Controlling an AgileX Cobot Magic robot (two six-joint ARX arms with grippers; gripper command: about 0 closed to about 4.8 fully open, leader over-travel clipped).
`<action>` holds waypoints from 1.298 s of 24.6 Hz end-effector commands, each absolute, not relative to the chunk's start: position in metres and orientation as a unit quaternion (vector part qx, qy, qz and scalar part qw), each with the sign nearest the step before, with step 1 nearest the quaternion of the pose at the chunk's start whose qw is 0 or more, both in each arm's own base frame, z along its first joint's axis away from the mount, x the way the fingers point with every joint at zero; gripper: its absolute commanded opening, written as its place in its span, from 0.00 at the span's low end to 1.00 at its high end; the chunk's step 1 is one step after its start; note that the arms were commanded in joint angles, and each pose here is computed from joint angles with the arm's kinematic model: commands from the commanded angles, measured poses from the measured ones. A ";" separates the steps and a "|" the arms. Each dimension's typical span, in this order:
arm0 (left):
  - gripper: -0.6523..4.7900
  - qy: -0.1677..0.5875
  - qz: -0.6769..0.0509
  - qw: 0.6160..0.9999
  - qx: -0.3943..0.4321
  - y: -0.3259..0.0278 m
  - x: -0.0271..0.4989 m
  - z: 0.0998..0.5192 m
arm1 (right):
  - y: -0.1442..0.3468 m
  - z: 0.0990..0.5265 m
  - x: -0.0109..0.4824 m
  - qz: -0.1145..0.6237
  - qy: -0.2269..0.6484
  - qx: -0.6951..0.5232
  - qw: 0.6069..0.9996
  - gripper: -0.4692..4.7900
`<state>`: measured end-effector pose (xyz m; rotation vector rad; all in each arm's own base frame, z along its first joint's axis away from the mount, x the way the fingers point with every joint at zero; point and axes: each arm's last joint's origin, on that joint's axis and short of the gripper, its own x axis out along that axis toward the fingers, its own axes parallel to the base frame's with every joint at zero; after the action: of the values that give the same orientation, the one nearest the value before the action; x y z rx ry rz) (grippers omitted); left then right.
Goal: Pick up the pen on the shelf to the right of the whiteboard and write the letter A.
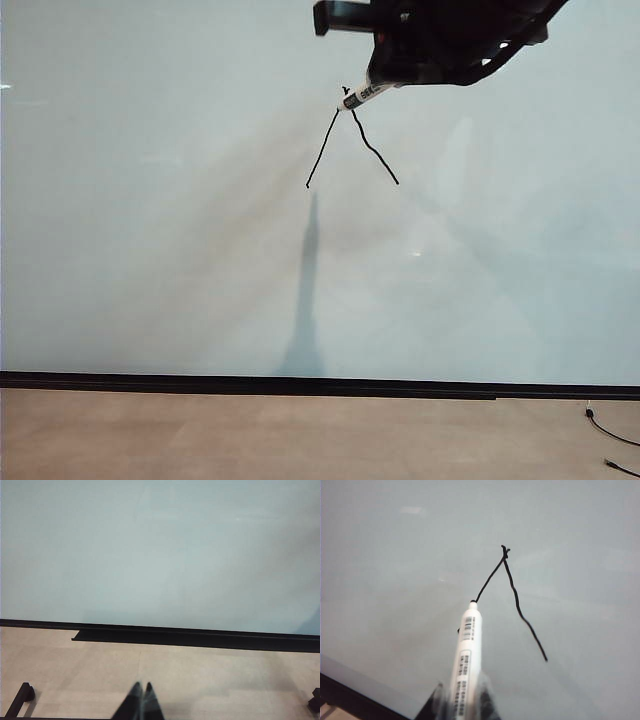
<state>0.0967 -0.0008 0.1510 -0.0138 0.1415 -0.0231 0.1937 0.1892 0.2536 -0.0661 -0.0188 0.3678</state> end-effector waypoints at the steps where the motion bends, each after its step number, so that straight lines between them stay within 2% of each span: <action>1: 0.11 0.066 -0.012 0.998 -0.005 -0.001 0.097 0.153 | 0.191 0.257 0.207 0.193 -0.012 -0.043 0.980 0.08; 6: 0.11 0.066 -0.012 0.998 -0.005 -0.001 0.097 0.153 | 0.198 0.254 0.225 0.209 0.001 -0.050 0.977 0.08; 32: 0.11 0.066 -0.012 0.998 -0.005 -0.001 0.097 0.153 | 0.200 0.252 0.250 0.218 0.002 -0.038 0.975 0.08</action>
<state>0.0966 -0.0008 0.1510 -0.0134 0.1411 -0.0231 0.2491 0.2003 0.2474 -0.0903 0.0214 0.4570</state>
